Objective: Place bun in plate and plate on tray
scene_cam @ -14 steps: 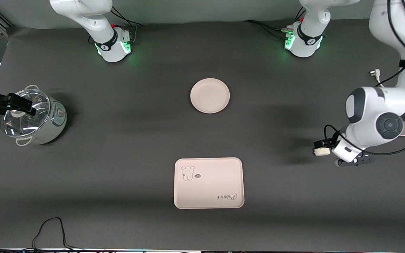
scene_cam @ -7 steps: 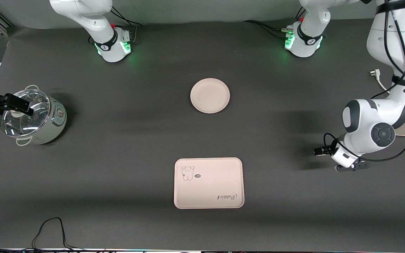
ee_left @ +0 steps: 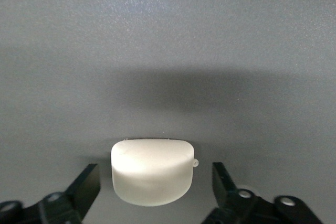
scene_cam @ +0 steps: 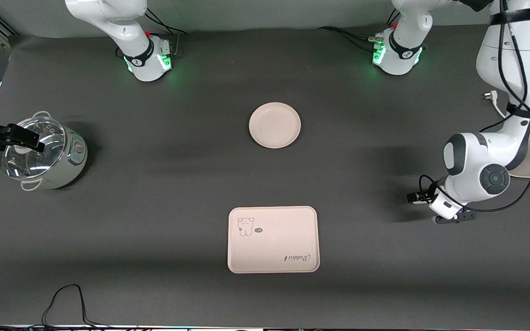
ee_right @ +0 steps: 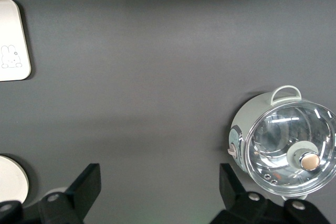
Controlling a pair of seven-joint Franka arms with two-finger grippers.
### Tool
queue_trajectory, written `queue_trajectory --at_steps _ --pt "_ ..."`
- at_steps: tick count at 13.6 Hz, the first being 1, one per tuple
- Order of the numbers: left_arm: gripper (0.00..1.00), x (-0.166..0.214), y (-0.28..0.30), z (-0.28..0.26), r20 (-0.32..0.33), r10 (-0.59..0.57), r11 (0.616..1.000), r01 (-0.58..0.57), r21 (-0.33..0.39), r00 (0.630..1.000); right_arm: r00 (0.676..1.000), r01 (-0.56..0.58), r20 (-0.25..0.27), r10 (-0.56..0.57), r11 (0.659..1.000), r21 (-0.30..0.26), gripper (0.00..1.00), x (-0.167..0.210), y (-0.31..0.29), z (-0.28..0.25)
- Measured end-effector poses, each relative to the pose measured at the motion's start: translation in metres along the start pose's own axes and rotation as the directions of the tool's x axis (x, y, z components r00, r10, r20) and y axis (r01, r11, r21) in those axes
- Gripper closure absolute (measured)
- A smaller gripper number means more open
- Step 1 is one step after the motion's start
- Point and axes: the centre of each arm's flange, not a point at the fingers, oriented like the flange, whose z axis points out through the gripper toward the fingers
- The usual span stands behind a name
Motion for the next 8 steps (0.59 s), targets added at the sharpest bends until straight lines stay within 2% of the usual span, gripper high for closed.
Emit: queue_trajectory --at_steps 2,6,8 --pt "0.36 0.0 0.0 0.0 -0.001 0.0 1.0 0.0 0.0 1.0 1.0 0.0 -0.003 0.0 1.0 0.0 0.0 0.0 0.0 -0.002" --pt "0.75 0.001 0.001 -0.007 -0.012 0.0 1.0 0.0 -0.002 1.0 1.0 0.0 -0.005 0.0 1.0 0.0 0.0 -0.001 0.0 -0.003" --pt "0.79 0.0 0.0 -0.032 -0.005 0.0 1.0 0.0 0.003 1.0 1.0 0.0 -0.004 0.0 1.0 0.0 0.0 -0.001 0.0 -0.002"
